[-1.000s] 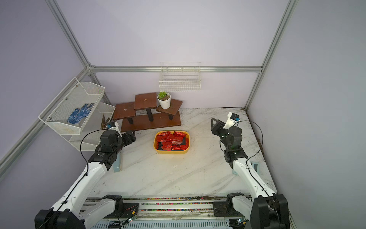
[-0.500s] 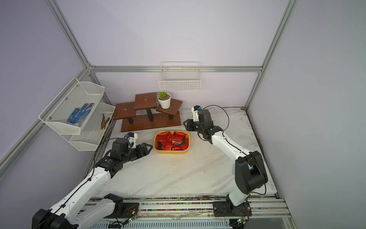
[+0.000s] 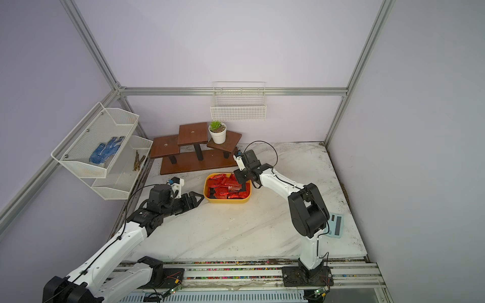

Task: Take the tea bags out of the storage box
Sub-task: Pick up the tea bag from the storage box.

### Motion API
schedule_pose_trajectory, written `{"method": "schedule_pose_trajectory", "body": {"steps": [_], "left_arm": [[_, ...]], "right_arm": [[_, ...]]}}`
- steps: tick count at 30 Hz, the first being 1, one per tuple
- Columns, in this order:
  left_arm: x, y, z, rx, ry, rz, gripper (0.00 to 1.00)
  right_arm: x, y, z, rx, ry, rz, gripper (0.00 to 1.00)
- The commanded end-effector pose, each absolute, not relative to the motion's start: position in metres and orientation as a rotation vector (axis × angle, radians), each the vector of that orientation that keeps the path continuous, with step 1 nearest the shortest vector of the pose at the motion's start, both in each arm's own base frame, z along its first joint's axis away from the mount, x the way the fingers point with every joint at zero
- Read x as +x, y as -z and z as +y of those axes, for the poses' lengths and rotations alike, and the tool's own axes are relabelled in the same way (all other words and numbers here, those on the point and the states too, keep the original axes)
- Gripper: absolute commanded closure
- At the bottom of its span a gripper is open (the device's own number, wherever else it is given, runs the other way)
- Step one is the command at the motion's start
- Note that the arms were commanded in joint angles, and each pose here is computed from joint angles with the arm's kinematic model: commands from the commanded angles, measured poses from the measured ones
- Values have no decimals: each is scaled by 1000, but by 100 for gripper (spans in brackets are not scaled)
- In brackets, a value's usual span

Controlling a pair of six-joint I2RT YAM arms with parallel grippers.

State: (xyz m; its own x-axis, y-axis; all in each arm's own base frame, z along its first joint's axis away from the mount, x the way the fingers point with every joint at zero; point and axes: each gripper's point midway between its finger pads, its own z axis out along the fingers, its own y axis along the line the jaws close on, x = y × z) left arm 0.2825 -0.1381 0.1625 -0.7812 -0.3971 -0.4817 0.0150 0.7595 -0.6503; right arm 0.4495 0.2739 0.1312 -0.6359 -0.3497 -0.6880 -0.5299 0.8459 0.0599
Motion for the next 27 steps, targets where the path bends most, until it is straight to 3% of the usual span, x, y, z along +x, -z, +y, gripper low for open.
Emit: {"method": "schedule_pose_trajectory", "body": {"steps": [1, 16, 27], "left_arm": [[289, -175, -145, -250, 905, 2298, 24], [294, -175, -147, -264, 923, 2295, 23], [293, -170, -147, -268, 916, 2309, 23]], "right_arm": [[459, -136, 274, -689, -254, 2284, 42], [457, -124, 297, -816, -283, 2273, 42], [462, -103, 302, -857, -242, 2302, 36]]}}
